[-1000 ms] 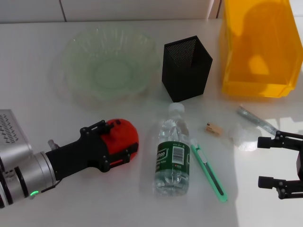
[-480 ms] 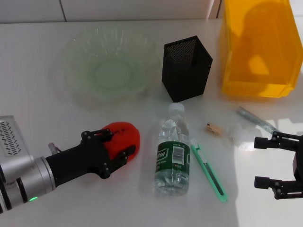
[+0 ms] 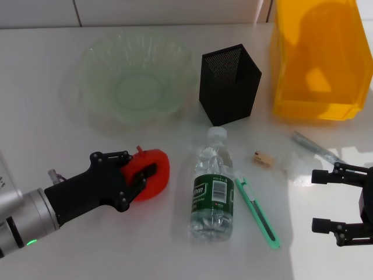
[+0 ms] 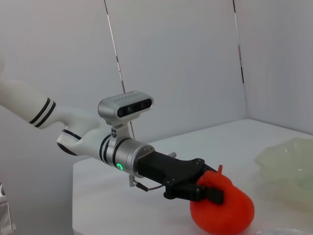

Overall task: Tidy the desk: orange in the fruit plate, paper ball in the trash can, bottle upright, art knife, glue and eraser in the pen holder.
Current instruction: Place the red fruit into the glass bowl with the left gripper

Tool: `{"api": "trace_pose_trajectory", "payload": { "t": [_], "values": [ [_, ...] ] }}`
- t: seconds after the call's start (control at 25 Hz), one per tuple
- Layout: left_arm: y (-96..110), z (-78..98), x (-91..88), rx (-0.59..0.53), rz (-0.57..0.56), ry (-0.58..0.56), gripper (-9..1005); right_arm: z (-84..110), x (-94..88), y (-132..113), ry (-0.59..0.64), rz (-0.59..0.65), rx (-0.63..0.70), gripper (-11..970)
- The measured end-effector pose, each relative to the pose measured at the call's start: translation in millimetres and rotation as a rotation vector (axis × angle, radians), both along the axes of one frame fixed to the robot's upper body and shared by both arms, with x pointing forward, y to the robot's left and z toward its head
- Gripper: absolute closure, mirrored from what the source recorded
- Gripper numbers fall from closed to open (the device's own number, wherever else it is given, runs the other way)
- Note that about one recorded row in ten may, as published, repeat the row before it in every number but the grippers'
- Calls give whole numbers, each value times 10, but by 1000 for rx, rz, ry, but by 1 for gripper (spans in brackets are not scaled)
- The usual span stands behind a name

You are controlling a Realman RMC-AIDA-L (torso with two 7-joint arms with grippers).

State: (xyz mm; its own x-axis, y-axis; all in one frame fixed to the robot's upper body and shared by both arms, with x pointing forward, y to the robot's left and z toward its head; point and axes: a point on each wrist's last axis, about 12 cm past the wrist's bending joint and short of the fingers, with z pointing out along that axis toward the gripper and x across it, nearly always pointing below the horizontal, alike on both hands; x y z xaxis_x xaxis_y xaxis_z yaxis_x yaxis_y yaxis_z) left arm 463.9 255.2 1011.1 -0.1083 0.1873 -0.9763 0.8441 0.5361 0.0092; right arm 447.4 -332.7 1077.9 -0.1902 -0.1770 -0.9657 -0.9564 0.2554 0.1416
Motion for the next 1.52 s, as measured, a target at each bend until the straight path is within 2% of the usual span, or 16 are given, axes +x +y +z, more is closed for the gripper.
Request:
{"api": "trace_pose_trajectory", "payload": {
  "t": [0.12,0.36,0.92,1.16,1.2,1.52],
  "values": [
    [23,34,7,-19,4,-12,780,0,1,1,0,0,0,133],
    [53,87,-31,-65,-4,-32,804,-3,3,11,-1,1,2,133],
    [266,387,-73,-248,34,-184,898,2,15,21,-7,-1,0,134],
    [375,476,51,-319,183,-251,934,5,21,23,-10,-2,1,134],
    [392,492,121,-353,223,-254,940,6,24,29,-10,-1,2,134],
    [330,558,348,-369,240,-262,939,4,25,37,-8,-1,5,134]
  ]
}}
